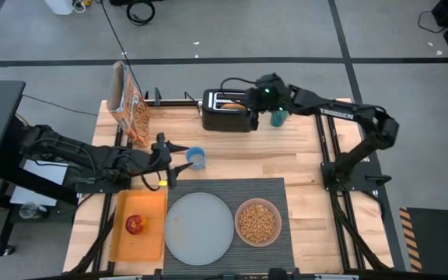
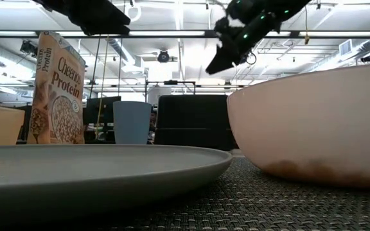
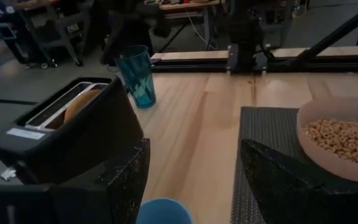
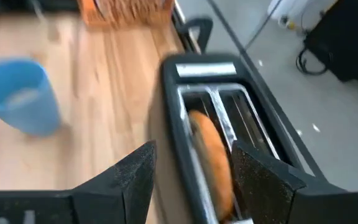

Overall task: Arrange a breakfast setting
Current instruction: Put the toasted bread on the gray plate

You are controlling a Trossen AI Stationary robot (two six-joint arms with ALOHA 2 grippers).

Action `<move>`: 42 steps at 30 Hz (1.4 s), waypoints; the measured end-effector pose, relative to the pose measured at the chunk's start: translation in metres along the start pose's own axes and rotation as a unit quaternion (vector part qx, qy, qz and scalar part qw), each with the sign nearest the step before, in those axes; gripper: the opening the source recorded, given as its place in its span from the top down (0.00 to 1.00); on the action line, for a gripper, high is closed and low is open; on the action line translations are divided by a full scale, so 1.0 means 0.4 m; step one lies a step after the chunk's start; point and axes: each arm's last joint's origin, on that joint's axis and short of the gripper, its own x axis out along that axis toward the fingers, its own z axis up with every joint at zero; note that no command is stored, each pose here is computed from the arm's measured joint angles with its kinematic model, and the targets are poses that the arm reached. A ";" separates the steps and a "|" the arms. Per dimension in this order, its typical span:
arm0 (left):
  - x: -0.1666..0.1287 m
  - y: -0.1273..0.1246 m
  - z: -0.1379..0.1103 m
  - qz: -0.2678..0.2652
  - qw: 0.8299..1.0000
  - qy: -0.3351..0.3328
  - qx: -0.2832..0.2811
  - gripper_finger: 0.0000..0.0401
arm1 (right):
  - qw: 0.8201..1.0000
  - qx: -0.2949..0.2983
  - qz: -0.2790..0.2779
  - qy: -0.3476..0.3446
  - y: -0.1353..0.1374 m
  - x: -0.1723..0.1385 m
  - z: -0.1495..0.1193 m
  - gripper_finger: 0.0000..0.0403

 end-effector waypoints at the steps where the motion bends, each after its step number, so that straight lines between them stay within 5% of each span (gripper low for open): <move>1: 0.000 0.000 0.000 0.000 1.000 0.000 0.005 0.36 | 1.000 -0.009 0.000 0.013 -0.008 0.014 0.001 0.46; 13: 0.000 0.004 -0.005 0.023 1.000 0.007 0.018 0.36 | 0.988 -0.135 0.015 0.078 -0.062 0.114 0.032 0.53; 26: 0.000 0.005 -0.012 0.027 0.999 0.020 0.022 0.36 | 0.986 -0.131 0.056 0.081 -0.069 0.155 0.021 0.61; 42: -0.001 0.006 -0.022 0.035 0.999 0.038 0.009 0.36 | 0.986 -0.131 0.029 0.103 -0.073 0.156 0.011 0.61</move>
